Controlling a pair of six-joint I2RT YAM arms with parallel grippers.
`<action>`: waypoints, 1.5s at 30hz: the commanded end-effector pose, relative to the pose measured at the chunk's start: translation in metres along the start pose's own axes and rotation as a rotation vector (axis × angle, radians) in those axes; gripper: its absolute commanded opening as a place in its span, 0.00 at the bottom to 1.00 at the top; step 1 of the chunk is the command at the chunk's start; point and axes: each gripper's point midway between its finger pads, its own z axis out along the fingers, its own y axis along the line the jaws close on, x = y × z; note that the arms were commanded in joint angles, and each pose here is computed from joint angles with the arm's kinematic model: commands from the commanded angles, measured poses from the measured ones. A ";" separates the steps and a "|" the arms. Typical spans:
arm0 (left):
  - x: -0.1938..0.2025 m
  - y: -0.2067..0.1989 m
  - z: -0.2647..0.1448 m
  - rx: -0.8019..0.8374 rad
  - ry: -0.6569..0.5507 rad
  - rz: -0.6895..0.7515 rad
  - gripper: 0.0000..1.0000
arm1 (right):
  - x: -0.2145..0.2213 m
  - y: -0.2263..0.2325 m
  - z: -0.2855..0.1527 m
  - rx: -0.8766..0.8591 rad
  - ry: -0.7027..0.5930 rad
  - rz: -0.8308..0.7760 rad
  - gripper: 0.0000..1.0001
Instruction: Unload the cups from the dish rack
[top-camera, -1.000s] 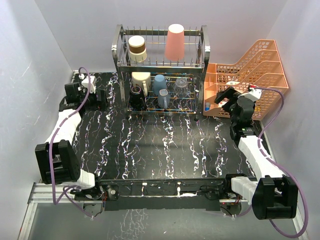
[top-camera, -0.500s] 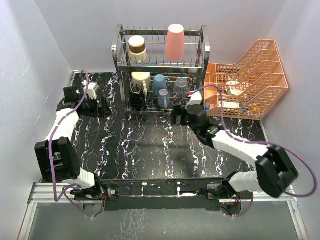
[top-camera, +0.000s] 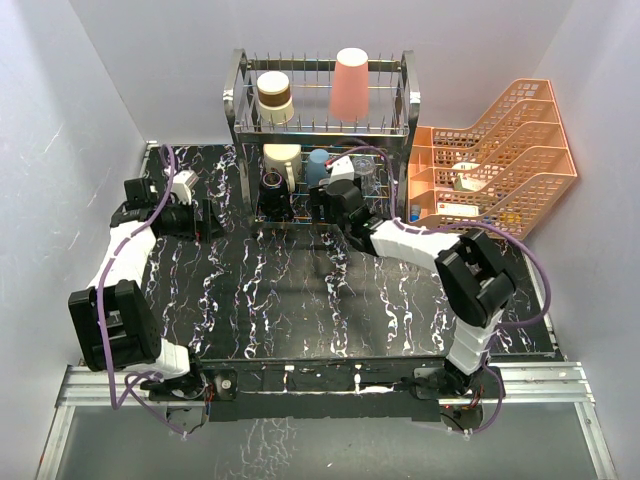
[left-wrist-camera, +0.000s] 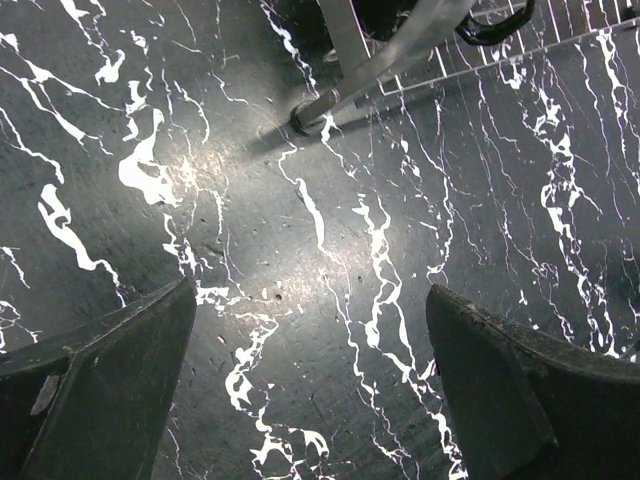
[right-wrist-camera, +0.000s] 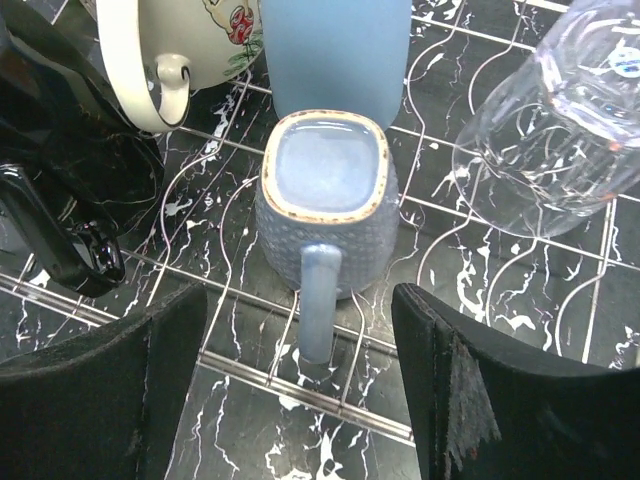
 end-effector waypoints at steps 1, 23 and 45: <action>-0.001 -0.019 -0.012 0.057 -0.025 0.043 0.97 | -0.024 0.005 0.017 0.010 -0.064 -0.014 0.75; -0.020 -0.056 -0.035 0.187 -0.132 0.219 0.97 | -0.017 0.001 0.027 0.063 -0.028 0.013 0.09; -0.004 -0.119 -0.021 0.364 -0.159 0.547 0.97 | -0.050 0.038 -0.089 -0.134 -0.110 0.251 0.08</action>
